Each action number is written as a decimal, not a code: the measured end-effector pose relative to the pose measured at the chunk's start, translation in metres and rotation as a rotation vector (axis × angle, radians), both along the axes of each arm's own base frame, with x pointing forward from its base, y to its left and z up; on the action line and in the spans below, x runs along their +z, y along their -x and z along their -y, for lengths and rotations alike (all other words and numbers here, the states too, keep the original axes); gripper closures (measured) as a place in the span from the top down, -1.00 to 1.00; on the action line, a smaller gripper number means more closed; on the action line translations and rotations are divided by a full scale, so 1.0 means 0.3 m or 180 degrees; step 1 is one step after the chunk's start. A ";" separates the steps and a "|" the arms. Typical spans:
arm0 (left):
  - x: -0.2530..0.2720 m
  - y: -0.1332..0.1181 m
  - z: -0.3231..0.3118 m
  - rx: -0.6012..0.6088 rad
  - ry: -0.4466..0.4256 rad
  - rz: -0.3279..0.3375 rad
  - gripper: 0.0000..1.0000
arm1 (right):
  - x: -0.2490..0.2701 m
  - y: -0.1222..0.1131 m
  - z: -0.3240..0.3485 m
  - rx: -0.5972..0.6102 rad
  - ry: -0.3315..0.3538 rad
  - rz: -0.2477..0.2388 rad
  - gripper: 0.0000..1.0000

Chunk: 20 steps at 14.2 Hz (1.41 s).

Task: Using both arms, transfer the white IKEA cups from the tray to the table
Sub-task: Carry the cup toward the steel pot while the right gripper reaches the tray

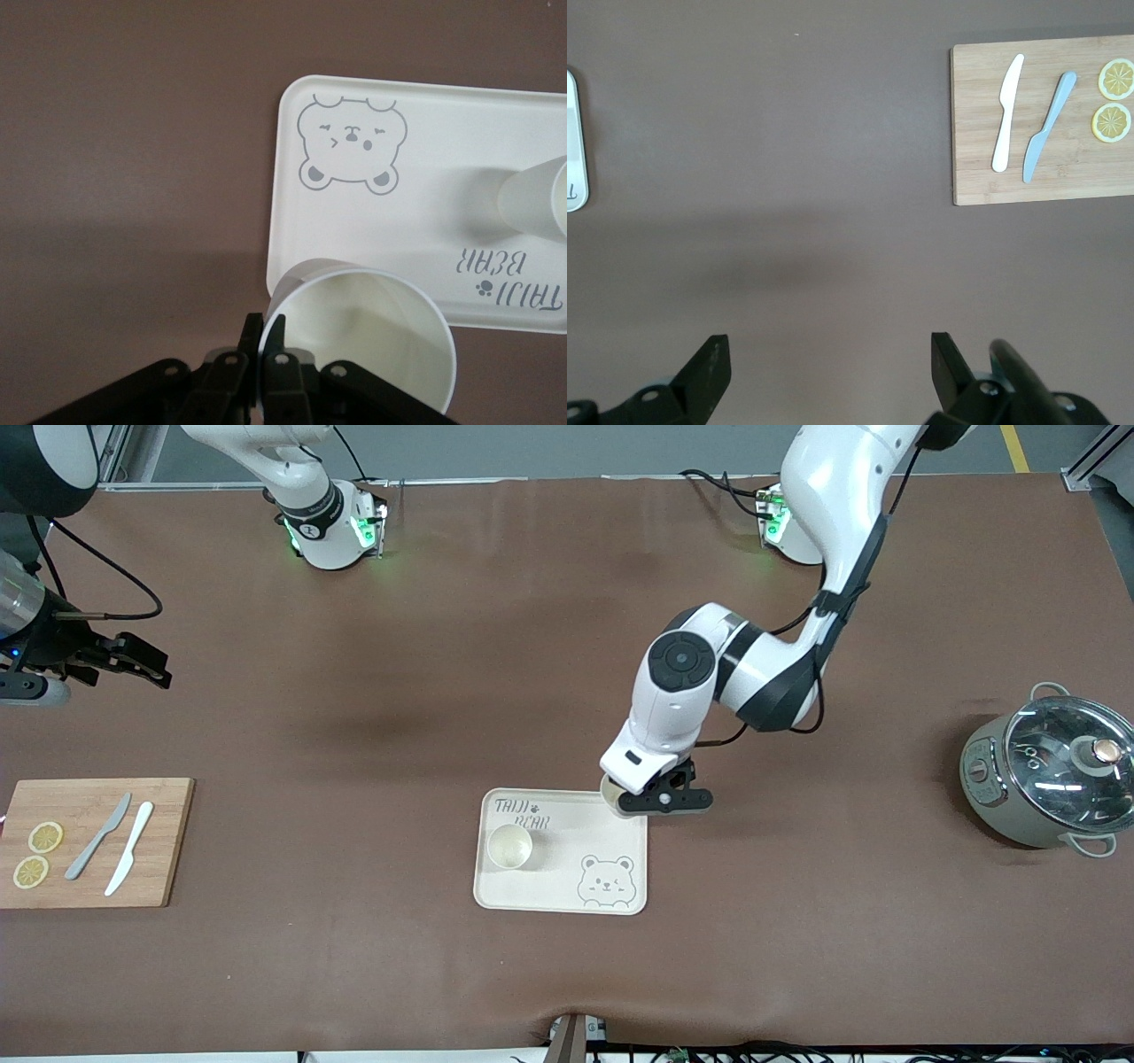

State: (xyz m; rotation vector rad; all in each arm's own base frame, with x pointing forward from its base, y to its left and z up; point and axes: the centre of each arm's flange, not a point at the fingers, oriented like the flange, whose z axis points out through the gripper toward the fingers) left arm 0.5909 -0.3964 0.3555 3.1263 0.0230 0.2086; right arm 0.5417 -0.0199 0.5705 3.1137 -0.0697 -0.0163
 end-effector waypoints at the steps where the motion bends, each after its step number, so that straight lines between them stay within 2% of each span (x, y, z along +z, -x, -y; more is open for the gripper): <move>1: 0.049 0.007 -0.037 -0.0040 -0.0033 -0.0054 -0.93 | 0.003 -0.003 -0.001 0.0002 0.0001 0.0029 1.00; 5: 0.269 0.009 -0.237 -0.0271 -0.0102 -0.0304 -0.93 | 0.011 -0.014 -0.093 -0.0036 -0.0006 0.0126 1.00; 9: 0.446 0.011 -0.446 -0.0452 -0.0148 -0.0411 -0.93 | 0.027 -0.020 -0.410 -0.0320 -0.0062 0.0293 1.00; 11: 0.491 0.013 -0.549 -0.0543 -0.0184 -0.0423 -0.93 | 0.005 -0.047 -0.561 -0.0439 -0.0119 0.0394 1.00; 16: 0.470 0.030 -0.800 -0.0745 -0.0247 -0.0471 -0.93 | -0.226 -0.211 -0.790 -0.0818 -0.0312 0.0658 1.00; 20: 0.335 0.084 -0.978 -0.0857 -0.0108 -0.0312 -0.93 | -0.401 -0.303 -0.971 -0.0992 -0.0353 0.0629 1.00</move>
